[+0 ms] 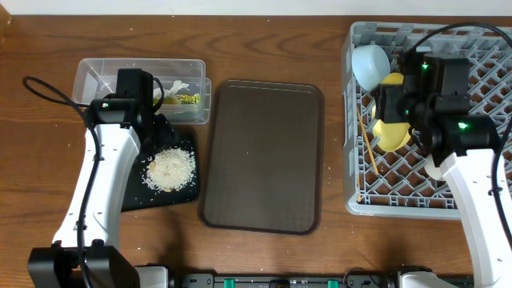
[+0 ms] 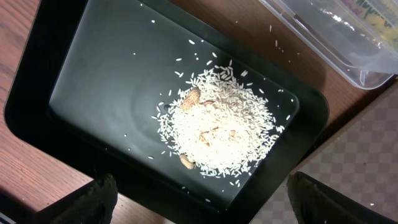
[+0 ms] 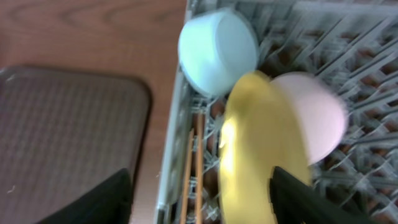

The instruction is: Sort waste into correct bins and load items into the dishwasher rack

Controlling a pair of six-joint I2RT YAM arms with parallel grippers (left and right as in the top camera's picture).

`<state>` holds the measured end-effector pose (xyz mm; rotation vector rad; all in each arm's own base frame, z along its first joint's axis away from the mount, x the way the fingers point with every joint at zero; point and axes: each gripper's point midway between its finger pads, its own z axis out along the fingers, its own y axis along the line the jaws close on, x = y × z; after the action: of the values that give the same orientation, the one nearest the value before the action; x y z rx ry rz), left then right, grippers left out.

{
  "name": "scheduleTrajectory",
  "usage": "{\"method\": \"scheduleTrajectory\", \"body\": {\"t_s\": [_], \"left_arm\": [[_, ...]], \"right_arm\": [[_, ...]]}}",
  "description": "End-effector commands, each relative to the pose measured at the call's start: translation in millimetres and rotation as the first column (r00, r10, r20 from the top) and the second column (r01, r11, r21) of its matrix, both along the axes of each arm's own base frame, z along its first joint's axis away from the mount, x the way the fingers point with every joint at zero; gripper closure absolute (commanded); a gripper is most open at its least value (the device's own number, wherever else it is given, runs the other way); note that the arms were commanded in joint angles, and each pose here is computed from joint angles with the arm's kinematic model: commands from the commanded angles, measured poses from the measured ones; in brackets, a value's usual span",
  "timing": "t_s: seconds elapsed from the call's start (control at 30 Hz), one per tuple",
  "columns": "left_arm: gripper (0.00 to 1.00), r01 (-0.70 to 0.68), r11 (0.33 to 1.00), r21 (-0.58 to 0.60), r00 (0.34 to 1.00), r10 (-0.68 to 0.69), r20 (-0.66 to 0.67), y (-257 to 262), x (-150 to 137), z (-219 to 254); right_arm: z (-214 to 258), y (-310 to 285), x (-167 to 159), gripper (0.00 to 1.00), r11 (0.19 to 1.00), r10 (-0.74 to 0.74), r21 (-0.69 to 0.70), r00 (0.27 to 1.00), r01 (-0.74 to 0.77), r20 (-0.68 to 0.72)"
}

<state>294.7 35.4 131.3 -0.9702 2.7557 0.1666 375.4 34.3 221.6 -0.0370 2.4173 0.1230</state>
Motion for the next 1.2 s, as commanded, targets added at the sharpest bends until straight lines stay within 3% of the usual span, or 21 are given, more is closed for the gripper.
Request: {"method": "scheduleTrajectory", "body": {"t_s": [0.0, 0.27, 0.47, 0.63, 0.8, 0.9, 1.07, 1.17], "left_arm": [[0.1, -0.008, 1.0, 0.018, 1.0, 0.009, -0.011, 4, -3, 2], [0.09, 0.152, 0.98, -0.126, 0.982, -0.165, -0.096, -22, -22, -4], [0.06, 0.232, 0.962, -0.143, 0.95, -0.256, -0.177, -23, -41, -4], [0.06, 0.23, 0.96, -0.16, 0.935, -0.264, -0.238, -24, -57, -7], [0.06, 0.237, 0.955, -0.181, 0.917, -0.281, -0.283, -25, -70, -16], [0.09, 0.29, 0.916, -0.279, 0.895, -0.362, -0.259, -41, -75, -18], [0.1, 0.333, 0.9, -0.282, 0.901, -0.392, -0.186, -49, -81, -5], [0.1, 0.386, 0.889, -0.247, 0.903, -0.419, -0.096, -54, -88, 10]], "right_arm": [[-2, 9, -9, 0.23, 0.997, 0.027, 0.075, 0.999, -0.023, -0.043], [-21, 7, -38, 0.19, 0.992, -0.041, 0.108, 0.98, 0.063, -0.195], [-27, 7, -48, 0.19, 0.984, -0.087, 0.13, 0.963, 0.123, -0.255], [-31, 6, -55, 0.19, 0.972, -0.129, 0.149, 0.946, 0.179, -0.297], [-42, 5, -82, 0.23, 0.969, -0.15, 0.123, 0.9, 0.217, -0.41], [-45, 3, -98, 0.22, 0.972, -0.159, 0.086, 0.878, 0.221, -0.452], [-23, 7, -111, 0.13, 0.982, -0.145, 0.062, 0.923, 0.178, -0.356], [-6, 14, -123, 0.01, 0.987, -0.11, 0.081, 0.953, 0.138, -0.283]]}}
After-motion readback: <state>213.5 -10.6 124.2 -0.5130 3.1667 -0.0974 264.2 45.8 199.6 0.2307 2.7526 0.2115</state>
